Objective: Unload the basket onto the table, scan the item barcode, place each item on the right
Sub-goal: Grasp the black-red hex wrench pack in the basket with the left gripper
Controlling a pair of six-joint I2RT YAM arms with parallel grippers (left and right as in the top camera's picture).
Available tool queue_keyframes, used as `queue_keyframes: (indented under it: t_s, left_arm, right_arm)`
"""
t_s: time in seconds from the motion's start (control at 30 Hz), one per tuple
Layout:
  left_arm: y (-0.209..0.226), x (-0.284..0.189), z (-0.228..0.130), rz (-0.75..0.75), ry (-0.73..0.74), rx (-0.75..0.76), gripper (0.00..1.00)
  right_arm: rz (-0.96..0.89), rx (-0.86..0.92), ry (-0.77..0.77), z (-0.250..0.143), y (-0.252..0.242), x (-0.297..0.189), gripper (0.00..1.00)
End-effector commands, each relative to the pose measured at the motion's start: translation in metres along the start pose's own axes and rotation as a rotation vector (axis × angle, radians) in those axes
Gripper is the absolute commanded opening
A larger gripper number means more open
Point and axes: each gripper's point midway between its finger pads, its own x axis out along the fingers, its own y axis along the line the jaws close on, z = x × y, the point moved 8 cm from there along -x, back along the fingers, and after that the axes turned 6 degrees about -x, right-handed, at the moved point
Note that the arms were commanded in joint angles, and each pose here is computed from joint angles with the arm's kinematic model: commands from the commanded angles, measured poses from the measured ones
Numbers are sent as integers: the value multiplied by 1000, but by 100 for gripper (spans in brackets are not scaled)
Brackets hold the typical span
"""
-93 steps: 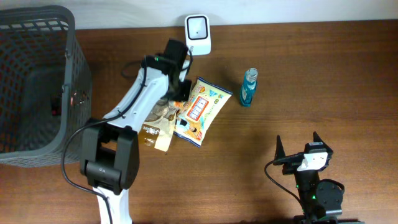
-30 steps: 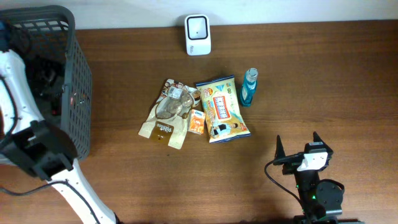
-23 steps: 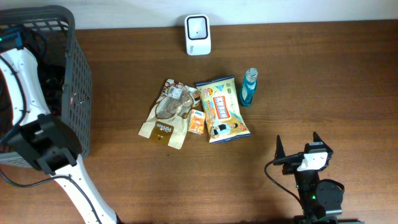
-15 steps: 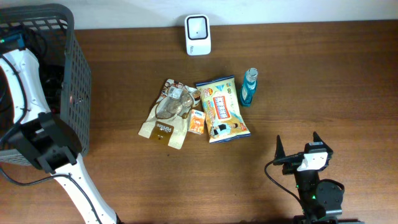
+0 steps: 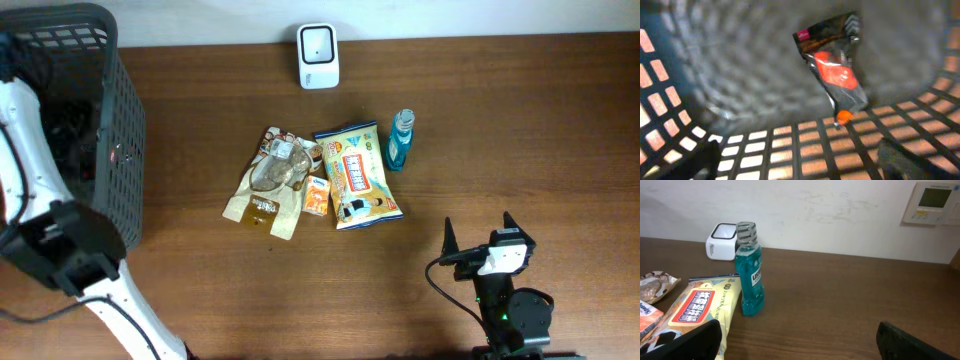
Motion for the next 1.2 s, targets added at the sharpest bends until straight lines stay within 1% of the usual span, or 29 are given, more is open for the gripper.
queue_keyframes:
  t_s: [0.0,0.07,0.13,0.2,0.27,0.3,0.47,0.6,0.63,0.73,0.77,0.8,0.83,0.87,0.9,0.93,0.97,1.0,1.03,1.07,1.1,1.13,1.17]
  left_arm:
    - [1,-1,-4,-19,25,52,99]
    - [-2,12,-5,-25,45,65,99]
    - [-13,28,-8,-87,96,125,99]
    - [-16,46,-7,-106,113,127,99]
    - [-25,55,-6,-177,129,207,99]
    - [-27,59,-6,-197,133,217,99]
    - [-25,78,1,-202,125,200,99]
    - [-29,102,2,-231,110,165,99]
    - [-29,105,0,-224,117,130,99]
    - [-18,123,-9,-150,146,14,99]
    - [-12,130,-11,-105,127,-37,99]
    - [-7,138,-11,-65,81,-53,99]
    - [-5,143,-10,-52,49,-51,98]
    - [-2,146,-9,-37,29,-48,94]
    - [1,149,-7,-23,21,-51,92]
    - [2,149,-5,-24,22,-33,87]
    - [2,149,-4,-25,20,-23,79]
    - [2,149,-4,-26,19,-17,69]
    - [2,149,-4,-26,19,-17,66]
    - [2,149,-3,-25,12,-18,67]
    - [3,149,-1,-16,-6,-20,70]
    - [5,149,3,1,-42,-22,71]
    - [7,148,7,20,-79,-23,68]
  right_arm:
    - [-12,-6,7,-3,-1,0,98]
    - [-12,-6,7,-3,-1,0,98]
    - [-12,-6,7,-3,-1,0,98]
    - [-12,-6,7,-3,-1,0,98]
    - [-12,-6,7,-3,-1,0,98]
    - [-12,-6,7,-3,-1,0,98]
    - [-12,-6,7,-3,-1,0,99]
    - [-12,-6,7,-3,-1,0,98]
    - [-12,-6,7,-3,-1,0,98]
    - [-12,-6,7,-3,-1,0,98]
    - [-12,-6,7,-3,-1,0,98]
    - [-12,-6,7,-3,-1,0,99]
    - [-12,-6,7,-3,-1,0,98]
    - [-12,-6,7,-3,-1,0,99]
    - [-12,-6,7,-3,-1,0,98]
    - [-12,-6,7,-3,-1,0,99]
    - [-12,-6,7,-3,-1,0,98]
    - [-12,-6,7,-3,-1,0,98]
    - [-12,-6,7,-3,-1,0,98]
    - [-12,-6,7,-3,-1,0,98]
    - [-12,-6,7,-3,-1,0,98]
    - [-12,-6,7,-3,-1,0,98]
    - [-12,-6,7,-3,-1,0,98]
